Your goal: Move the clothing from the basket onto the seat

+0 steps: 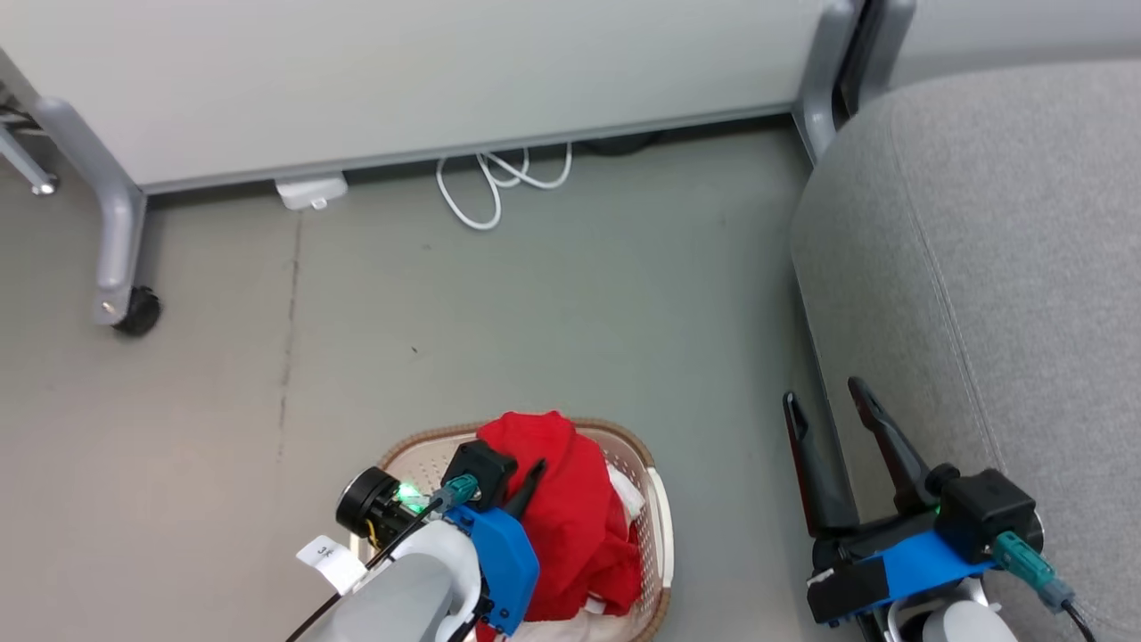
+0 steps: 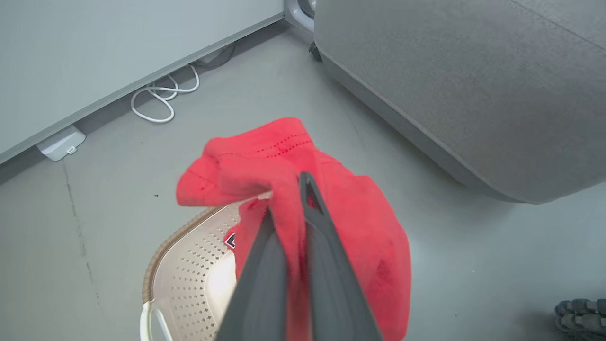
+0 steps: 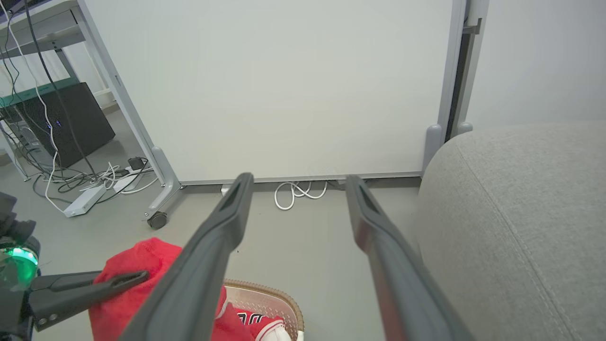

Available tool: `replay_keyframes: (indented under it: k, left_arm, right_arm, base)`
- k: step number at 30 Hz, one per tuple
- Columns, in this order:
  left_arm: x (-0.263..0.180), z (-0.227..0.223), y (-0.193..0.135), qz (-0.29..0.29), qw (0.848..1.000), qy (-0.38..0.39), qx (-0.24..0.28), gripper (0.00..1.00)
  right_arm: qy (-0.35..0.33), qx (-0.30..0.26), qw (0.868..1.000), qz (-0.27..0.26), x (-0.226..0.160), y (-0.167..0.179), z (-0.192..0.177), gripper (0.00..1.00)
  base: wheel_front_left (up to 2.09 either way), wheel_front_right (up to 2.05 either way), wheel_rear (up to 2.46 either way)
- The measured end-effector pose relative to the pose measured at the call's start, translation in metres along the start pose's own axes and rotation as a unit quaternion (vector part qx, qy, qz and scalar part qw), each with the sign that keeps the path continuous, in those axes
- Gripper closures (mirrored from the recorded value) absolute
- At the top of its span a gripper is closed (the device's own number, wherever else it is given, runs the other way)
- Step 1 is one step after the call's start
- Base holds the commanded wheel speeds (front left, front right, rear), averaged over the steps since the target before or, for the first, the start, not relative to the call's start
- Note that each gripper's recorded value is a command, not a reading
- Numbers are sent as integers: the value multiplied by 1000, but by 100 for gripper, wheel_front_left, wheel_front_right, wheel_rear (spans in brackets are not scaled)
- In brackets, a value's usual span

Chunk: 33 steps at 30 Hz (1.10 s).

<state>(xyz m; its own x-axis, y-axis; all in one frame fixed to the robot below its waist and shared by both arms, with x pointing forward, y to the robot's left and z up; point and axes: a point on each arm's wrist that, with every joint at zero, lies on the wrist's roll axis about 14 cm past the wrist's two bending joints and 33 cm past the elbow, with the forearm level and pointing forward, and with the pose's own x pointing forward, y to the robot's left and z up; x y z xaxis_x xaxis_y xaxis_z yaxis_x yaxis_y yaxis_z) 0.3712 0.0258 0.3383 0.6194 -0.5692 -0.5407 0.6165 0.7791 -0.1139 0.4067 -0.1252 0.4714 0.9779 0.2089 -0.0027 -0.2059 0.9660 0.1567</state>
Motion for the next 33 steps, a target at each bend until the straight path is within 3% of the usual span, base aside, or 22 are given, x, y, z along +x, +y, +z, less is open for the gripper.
replay_keyframes:
  k: [17,33]
  left_arm:
    - [-42,119,-33,-7,983,-179,25,100]
    - [-55,193,-77,-66,965,-246,70,100]
  right_arm:
    - [-22,-7,999,46,-37,40,27,0]
    - [-16,-7,998,54,-48,47,26,0]
  base:
    - [0,0,0]
    - [0,0,0]
